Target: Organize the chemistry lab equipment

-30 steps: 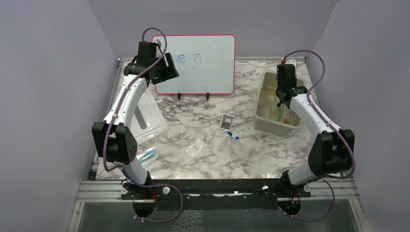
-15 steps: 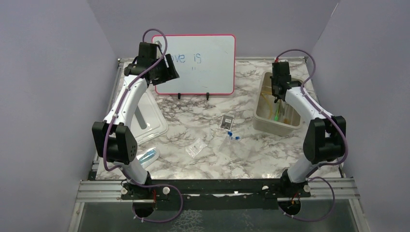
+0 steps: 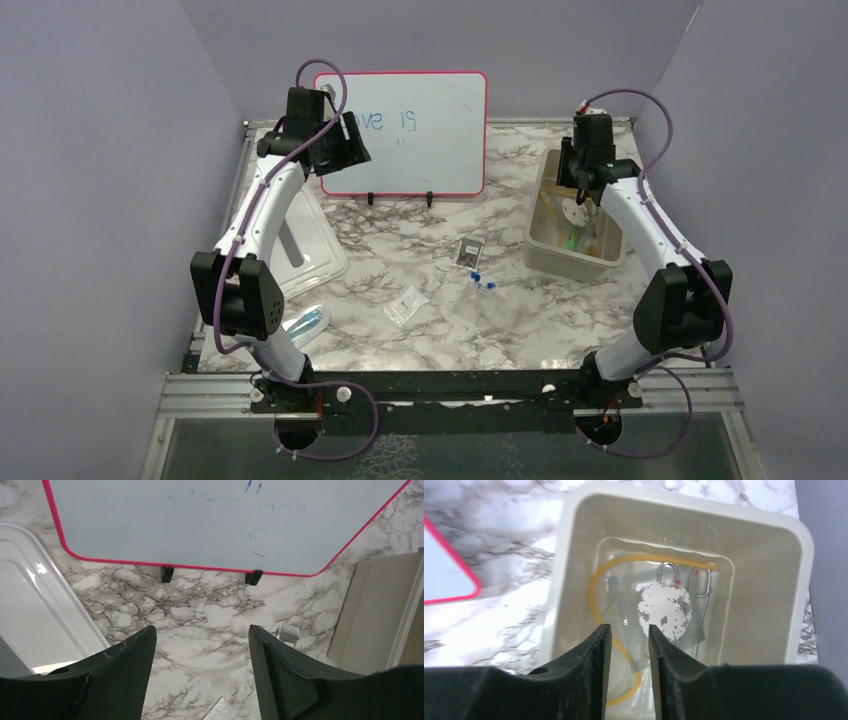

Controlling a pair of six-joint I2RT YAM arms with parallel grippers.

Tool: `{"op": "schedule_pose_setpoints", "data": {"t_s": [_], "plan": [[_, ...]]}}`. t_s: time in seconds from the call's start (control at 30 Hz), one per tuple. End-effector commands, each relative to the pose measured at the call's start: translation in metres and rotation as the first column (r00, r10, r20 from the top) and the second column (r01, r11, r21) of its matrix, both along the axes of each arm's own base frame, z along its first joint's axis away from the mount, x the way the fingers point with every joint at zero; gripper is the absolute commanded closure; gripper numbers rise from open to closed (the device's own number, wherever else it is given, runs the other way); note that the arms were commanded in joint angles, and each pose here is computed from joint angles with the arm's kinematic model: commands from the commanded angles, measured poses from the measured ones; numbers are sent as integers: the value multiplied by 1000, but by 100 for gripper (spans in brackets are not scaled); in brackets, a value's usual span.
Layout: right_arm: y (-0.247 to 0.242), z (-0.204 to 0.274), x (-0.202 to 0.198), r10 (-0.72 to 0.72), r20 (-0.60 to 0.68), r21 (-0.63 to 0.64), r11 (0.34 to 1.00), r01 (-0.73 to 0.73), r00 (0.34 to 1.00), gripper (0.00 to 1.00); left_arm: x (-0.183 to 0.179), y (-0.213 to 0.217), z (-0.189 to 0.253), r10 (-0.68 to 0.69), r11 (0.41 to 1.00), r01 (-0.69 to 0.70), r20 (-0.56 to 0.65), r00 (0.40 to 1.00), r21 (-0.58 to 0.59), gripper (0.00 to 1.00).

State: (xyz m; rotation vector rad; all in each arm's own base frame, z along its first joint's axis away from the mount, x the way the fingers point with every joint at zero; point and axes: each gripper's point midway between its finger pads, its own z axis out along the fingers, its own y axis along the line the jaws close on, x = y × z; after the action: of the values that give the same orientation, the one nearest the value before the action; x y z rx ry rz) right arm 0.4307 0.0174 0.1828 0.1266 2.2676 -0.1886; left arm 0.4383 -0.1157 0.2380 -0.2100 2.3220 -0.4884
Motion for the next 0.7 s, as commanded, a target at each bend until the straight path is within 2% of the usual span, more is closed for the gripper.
{"op": "schedule_pose_setpoints", "data": {"t_s": [0.0,0.1,0.2,0.37,0.5,0.67], "plan": [[22,41,-17,38,30,133,990,-42,999,60,-4,-9,27,-59,998,61,79,995,-17,29],[42,42,-32,114,-9,226,968,-109,993,53,-8,-14,28,-82,996,84,83,993,-20,29],[72,33,-48,223,-54,361,913,-189,973,48,-14,-20,25,-103,994,105,81,991,-26,29],[101,18,-48,248,-81,509,843,-174,965,46,-21,-26,19,-116,992,119,69,991,-41,28],[119,-8,-36,228,-152,470,873,-132,962,46,-25,-32,15,-125,990,129,62,990,-49,29],[105,-35,-22,83,-256,338,941,8,963,54,-29,-34,13,-123,990,126,57,991,-55,29]]}}
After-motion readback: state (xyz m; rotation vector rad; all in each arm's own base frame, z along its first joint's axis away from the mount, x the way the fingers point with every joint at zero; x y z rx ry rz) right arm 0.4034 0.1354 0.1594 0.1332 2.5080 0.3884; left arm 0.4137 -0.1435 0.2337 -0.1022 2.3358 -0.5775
